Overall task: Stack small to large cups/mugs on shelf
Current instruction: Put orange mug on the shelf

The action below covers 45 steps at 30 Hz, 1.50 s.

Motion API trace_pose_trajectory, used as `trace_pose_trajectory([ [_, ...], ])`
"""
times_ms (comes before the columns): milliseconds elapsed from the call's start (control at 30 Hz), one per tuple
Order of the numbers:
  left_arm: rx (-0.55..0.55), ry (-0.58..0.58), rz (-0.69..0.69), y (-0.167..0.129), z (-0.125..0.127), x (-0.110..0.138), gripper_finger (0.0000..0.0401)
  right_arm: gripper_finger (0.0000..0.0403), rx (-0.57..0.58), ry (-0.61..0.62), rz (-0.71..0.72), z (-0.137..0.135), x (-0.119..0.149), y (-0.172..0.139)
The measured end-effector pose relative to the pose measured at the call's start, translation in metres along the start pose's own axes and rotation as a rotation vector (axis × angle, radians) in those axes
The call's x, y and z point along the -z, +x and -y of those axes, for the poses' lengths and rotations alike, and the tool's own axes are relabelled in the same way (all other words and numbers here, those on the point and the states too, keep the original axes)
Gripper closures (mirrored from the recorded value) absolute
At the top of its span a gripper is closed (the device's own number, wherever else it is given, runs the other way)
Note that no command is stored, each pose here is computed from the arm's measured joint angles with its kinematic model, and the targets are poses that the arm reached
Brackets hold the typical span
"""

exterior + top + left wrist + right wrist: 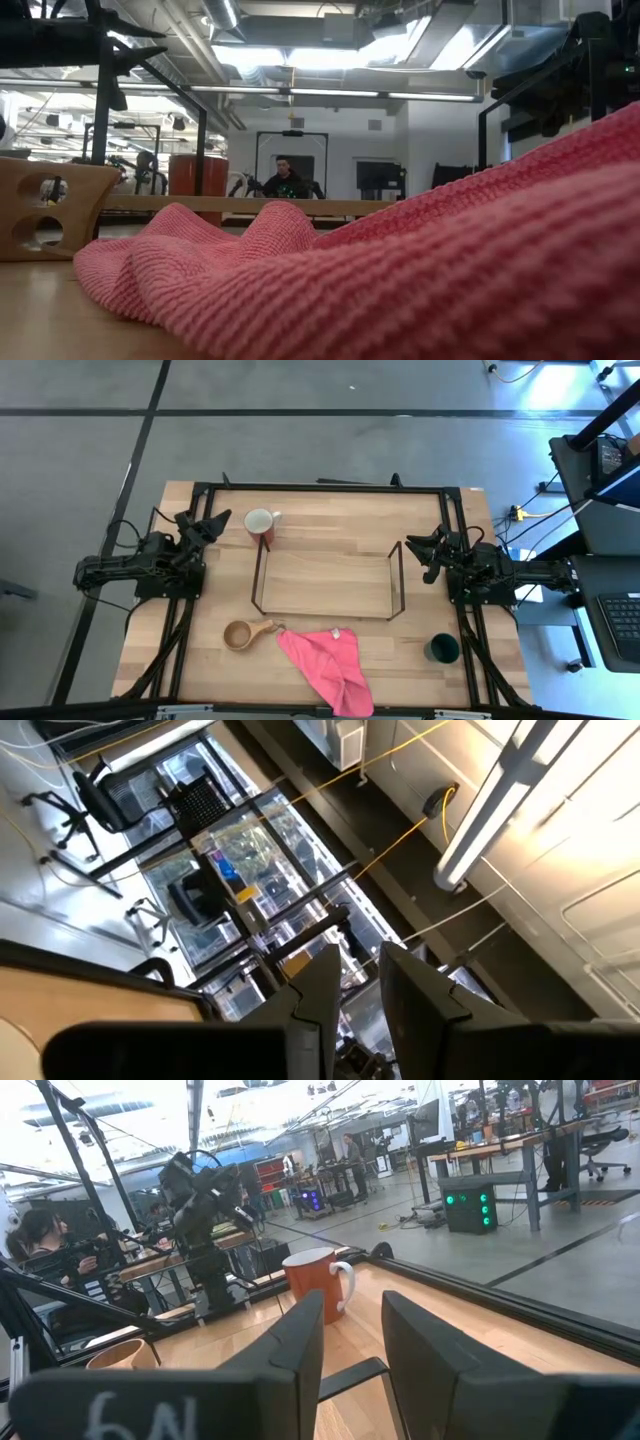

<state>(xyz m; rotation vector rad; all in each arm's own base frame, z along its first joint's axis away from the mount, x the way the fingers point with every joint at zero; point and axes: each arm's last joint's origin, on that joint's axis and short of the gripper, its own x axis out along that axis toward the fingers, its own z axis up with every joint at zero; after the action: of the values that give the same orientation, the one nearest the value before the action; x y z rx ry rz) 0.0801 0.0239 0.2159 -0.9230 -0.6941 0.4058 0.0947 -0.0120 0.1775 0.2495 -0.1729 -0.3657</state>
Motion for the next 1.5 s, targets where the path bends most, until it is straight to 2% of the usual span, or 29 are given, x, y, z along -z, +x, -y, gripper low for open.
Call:
trace_pose_trajectory([
  [100, 0.000, -0.009, -0.003, 0.000, 0.001, -0.001, 0.0332, 0.0297, 0.000, 0.002, 0.000, 0.000, 0.000, 0.000],
  [200, 0.041, 0.048, -0.023, 0.004, 0.017, -0.010, 0.0332, 0.0297, 0.000, 0.000, 0.000, 0.000, 0.000, 0.000],
  [400, 0.210, 0.348, -0.073, 0.024, 0.074, -0.035, 0.0332, 0.0297, 0.000, 0.000, 0.000, 0.000, 0.000, 0.000],
  [567, 0.235, 0.565, -0.130, 0.058, 0.112, -0.039, 0.0332, 0.0297, 0.000, 0.000, 0.001, 0.000, 0.000, 0.000],
  [600, 0.200, 0.621, -0.156, 0.066, 0.118, -0.038, 0.0332, 0.0297, 0.000, 0.000, 0.000, 0.000, 0.000, 0.000],
  [667, 0.044, 0.762, -0.241, 0.081, 0.123, -0.037, 0.0332, 0.0297, 0.000, 0.002, 0.000, 0.000, 0.000, 0.000],
  [767, -0.318, 0.952, -0.352, 0.097, 0.125, -0.046, 0.0332, 0.0297, 0.000, 0.000, 0.000, 0.000, 0.000, 0.000],
  [800, -0.440, 0.984, -0.378, 0.102, 0.125, -0.050, 0.0332, 0.0297, 0.000, 0.001, 0.000, 0.000, 0.000, 0.000],
  [867, -0.612, 0.997, -0.443, 0.111, 0.125, -0.059, 0.0332, 0.0297, 0.000, 0.002, 0.000, 0.000, 0.000, 0.000],
  [1033, -0.795, 0.852, -0.668, 0.134, 0.114, -0.073, 0.0332, 0.0297, 0.000, 0.002, 0.001, 0.000, 0.000, 0.000],
  [1167, -0.998, 0.722, -0.738, 0.156, 0.085, -0.078, 0.0332, 0.0297, 0.000, 0.001, 0.000, 0.000, 0.000, 0.000],
  [1300, -1.094, 0.581, -0.860, 0.176, 0.053, -0.078, 0.0332, 0.0297, 0.000, 0.000, 0.000, 0.000, 0.000, 0.000],
  [1367, -1.119, 0.547, -0.931, 0.184, 0.038, -0.074, 0.0332, 0.0297, 0.000, 0.001, 0.001, 0.000, 0.000, 0.000],
  [1500, -1.236, 0.538, -1.063, 0.189, 0.011, -0.068, 0.0332, 0.0297, 0.000, 0.000, 0.000, 0.000, 0.000, 0.000],
])
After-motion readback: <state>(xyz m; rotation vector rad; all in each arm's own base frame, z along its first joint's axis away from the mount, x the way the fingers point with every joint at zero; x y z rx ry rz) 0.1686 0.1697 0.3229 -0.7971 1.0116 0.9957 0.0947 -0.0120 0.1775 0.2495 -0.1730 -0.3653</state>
